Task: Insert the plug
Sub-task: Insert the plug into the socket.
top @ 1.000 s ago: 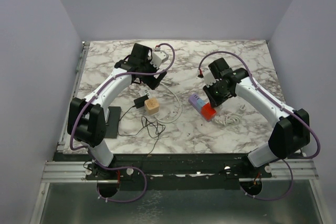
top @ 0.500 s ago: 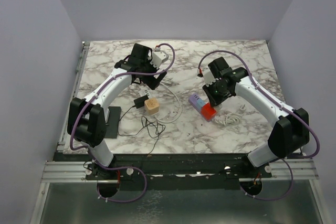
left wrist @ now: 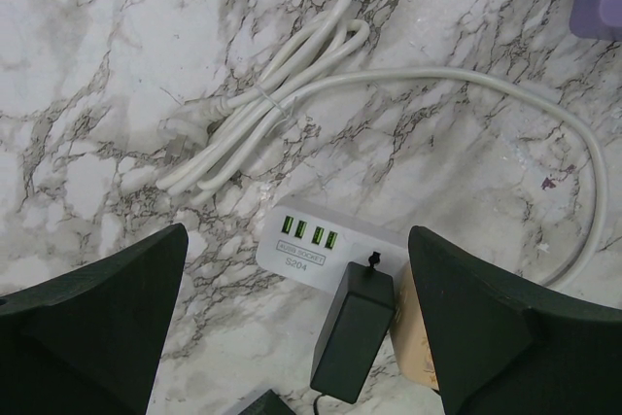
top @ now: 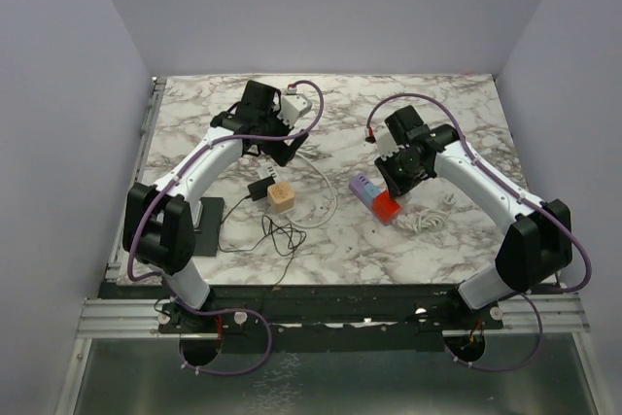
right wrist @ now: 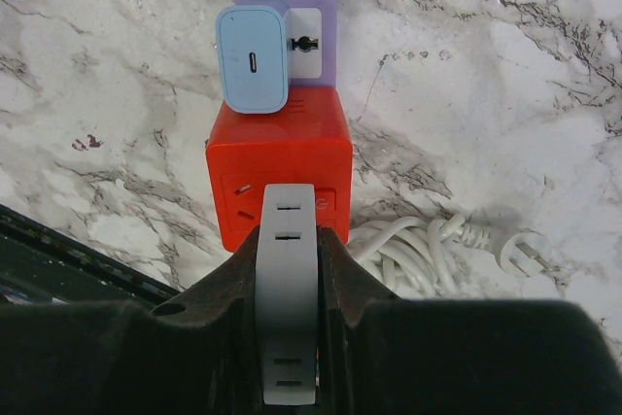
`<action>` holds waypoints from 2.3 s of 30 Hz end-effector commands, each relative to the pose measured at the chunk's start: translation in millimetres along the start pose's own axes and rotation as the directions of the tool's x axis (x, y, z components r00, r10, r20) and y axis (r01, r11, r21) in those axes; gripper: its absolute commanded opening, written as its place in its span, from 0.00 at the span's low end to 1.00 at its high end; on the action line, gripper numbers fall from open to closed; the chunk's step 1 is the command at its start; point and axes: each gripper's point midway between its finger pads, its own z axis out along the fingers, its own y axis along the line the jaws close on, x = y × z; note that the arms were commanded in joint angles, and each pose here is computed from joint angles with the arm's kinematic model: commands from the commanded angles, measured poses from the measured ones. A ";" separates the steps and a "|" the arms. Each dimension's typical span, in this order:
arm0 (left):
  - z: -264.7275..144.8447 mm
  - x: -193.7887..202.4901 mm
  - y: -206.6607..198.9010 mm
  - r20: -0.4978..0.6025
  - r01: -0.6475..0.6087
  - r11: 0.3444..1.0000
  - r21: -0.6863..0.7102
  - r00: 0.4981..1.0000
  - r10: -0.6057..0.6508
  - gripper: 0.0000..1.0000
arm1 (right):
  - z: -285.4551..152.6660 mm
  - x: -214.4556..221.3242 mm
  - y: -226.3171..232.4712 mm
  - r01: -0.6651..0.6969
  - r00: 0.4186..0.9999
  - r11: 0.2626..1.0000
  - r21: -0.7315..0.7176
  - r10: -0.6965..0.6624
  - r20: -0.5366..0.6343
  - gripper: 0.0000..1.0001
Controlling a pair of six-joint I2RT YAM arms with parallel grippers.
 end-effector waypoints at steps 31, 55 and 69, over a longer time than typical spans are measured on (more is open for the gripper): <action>-12.7 0.9 3.0 0.004 -0.007 1.000 -0.020 1.000 0.007 0.96 | 14.0 -2.7 10.3 0.007 1.000 1.000 -0.017 -0.007 -0.024 0.01; -5.3 -7.7 -1.0 -0.002 0.005 0.999 0.032 1.000 -0.004 0.93 | 31.0 17.7 16.0 -0.019 0.995 1.000 -0.007 0.018 -0.100 0.01; -5.8 -5.4 -1.5 -0.006 -0.001 0.999 0.032 1.000 0.001 0.92 | 41.7 26.7 16.6 -0.039 0.991 0.999 -0.003 0.039 -0.129 0.04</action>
